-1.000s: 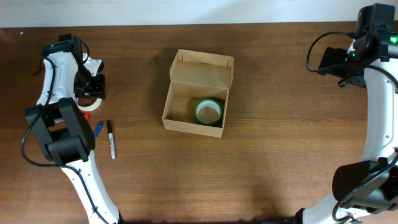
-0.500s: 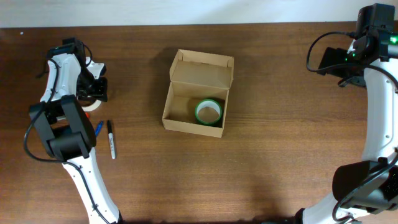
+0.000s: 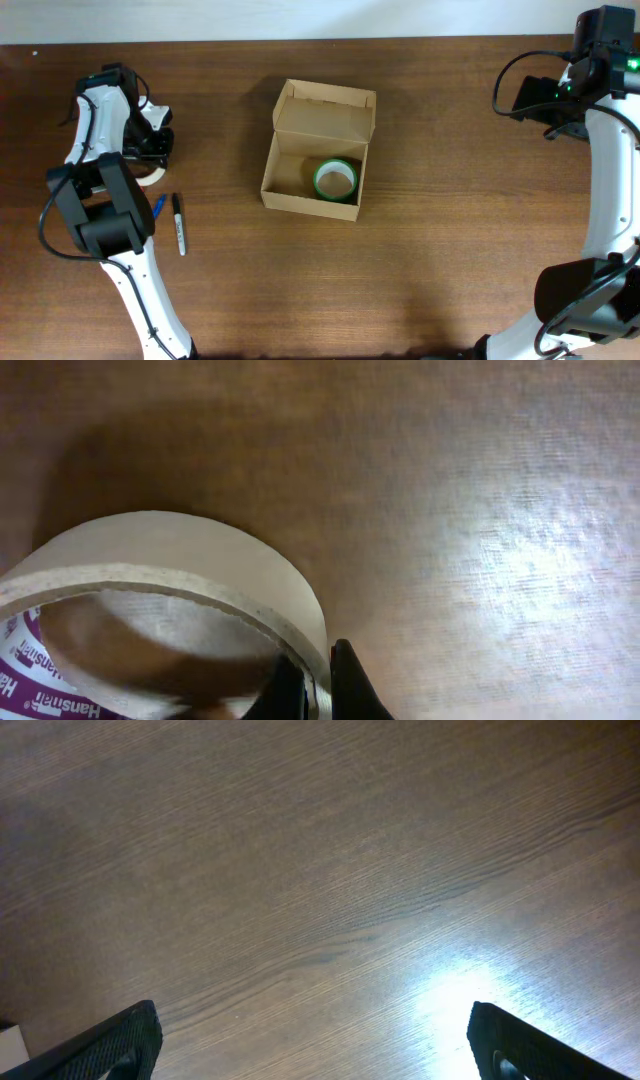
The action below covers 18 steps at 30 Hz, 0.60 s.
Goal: Pack container
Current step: 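Move the left gripper back and grasp the white masking tape roll, then lift the masking tape and carry it into the box with left gripper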
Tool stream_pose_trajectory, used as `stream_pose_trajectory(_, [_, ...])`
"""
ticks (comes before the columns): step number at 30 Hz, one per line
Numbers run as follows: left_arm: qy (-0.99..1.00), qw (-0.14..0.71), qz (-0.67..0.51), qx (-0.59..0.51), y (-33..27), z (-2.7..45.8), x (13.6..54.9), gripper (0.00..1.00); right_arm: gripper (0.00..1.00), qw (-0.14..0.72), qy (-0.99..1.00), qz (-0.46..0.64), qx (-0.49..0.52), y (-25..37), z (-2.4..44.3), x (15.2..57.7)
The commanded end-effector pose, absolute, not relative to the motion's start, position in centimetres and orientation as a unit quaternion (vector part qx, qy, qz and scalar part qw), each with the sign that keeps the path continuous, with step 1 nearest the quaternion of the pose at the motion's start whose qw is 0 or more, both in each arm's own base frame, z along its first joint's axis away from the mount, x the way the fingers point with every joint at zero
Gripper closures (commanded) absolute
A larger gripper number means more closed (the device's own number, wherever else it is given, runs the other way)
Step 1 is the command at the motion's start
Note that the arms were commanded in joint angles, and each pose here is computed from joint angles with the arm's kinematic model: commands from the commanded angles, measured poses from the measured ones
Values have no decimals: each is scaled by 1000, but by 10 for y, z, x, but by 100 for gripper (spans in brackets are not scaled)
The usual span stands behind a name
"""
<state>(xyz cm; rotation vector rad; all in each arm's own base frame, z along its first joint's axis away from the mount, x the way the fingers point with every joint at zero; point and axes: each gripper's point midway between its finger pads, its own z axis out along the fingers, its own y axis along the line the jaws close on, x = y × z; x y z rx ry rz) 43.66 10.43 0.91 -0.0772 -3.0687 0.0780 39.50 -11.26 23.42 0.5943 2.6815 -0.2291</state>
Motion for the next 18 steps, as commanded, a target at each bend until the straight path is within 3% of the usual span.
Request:
stream_pose_trajectory(1, [-999,18,28,-24,98,30,450,98,1,210,951,-81,211,-113,248,395])
stream_pose_trajectory(10, [-988,-117,50,-86,34,159,496,98,1,209,951,-81,211,-112,248,395])
stream_pose_trajectory(18, [-940,-227,54,-250,-87,265,475,98,1,209,951,-81,211,-112,248,395])
